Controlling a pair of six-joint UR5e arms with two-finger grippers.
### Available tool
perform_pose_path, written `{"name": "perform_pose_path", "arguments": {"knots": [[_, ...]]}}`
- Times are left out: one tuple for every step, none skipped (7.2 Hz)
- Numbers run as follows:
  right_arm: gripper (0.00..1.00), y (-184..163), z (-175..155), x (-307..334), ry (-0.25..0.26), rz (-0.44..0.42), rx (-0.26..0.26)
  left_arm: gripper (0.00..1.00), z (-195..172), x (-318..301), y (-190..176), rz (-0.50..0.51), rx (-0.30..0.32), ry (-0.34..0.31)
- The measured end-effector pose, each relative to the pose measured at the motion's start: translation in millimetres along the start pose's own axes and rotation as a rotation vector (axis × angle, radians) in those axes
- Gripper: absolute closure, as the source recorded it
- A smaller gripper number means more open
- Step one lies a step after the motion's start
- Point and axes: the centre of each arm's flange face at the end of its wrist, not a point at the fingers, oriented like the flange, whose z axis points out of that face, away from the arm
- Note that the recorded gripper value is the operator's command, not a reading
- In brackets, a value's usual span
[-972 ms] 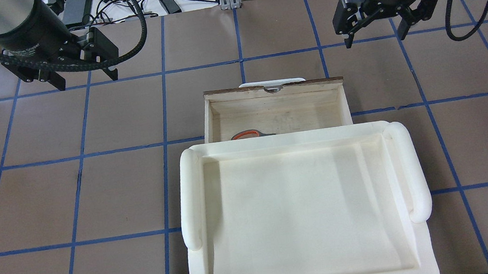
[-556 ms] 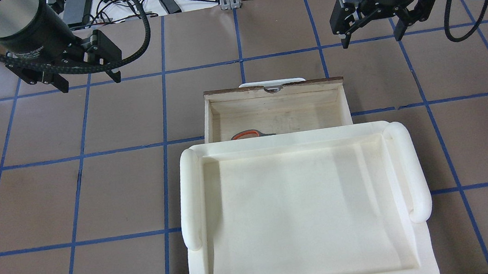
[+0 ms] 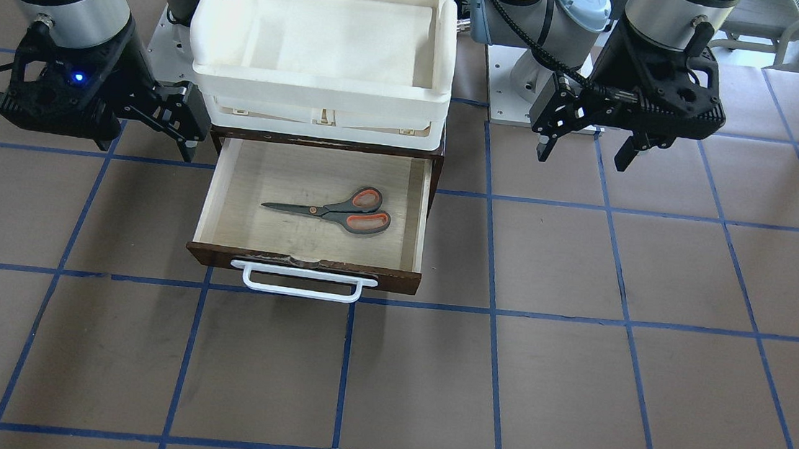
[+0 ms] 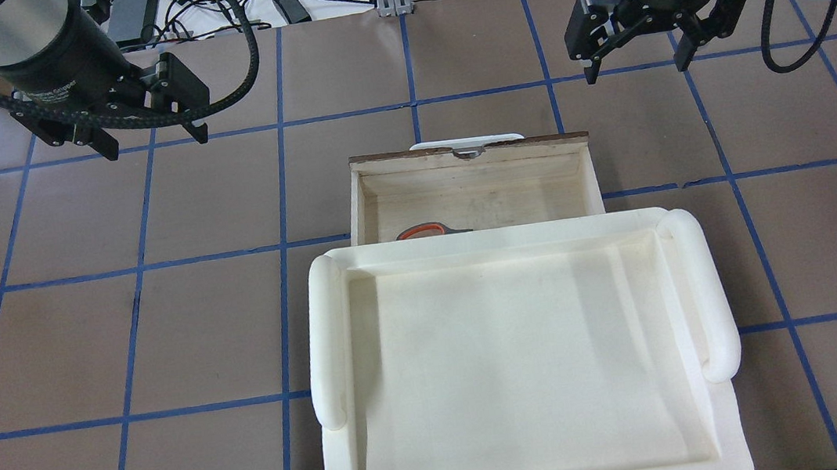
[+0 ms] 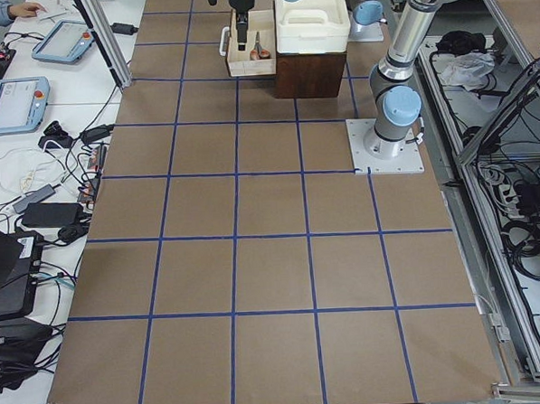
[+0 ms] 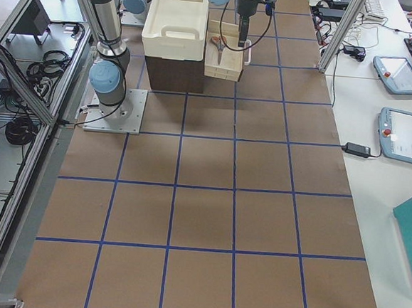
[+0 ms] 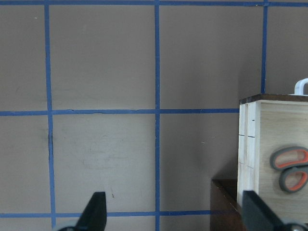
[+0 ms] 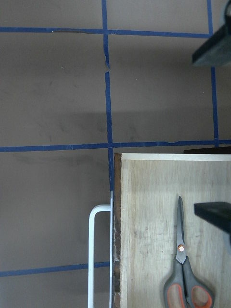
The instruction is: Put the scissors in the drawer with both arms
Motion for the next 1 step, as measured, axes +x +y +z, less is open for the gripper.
{"name": "perform_pose_path", "arguments": {"knots": [[0.0,0.0,0.0,0.1,0.001,0.0,0.0,0.0,-0.1,0.1,0.0,0.001,0.0,0.001]]}}
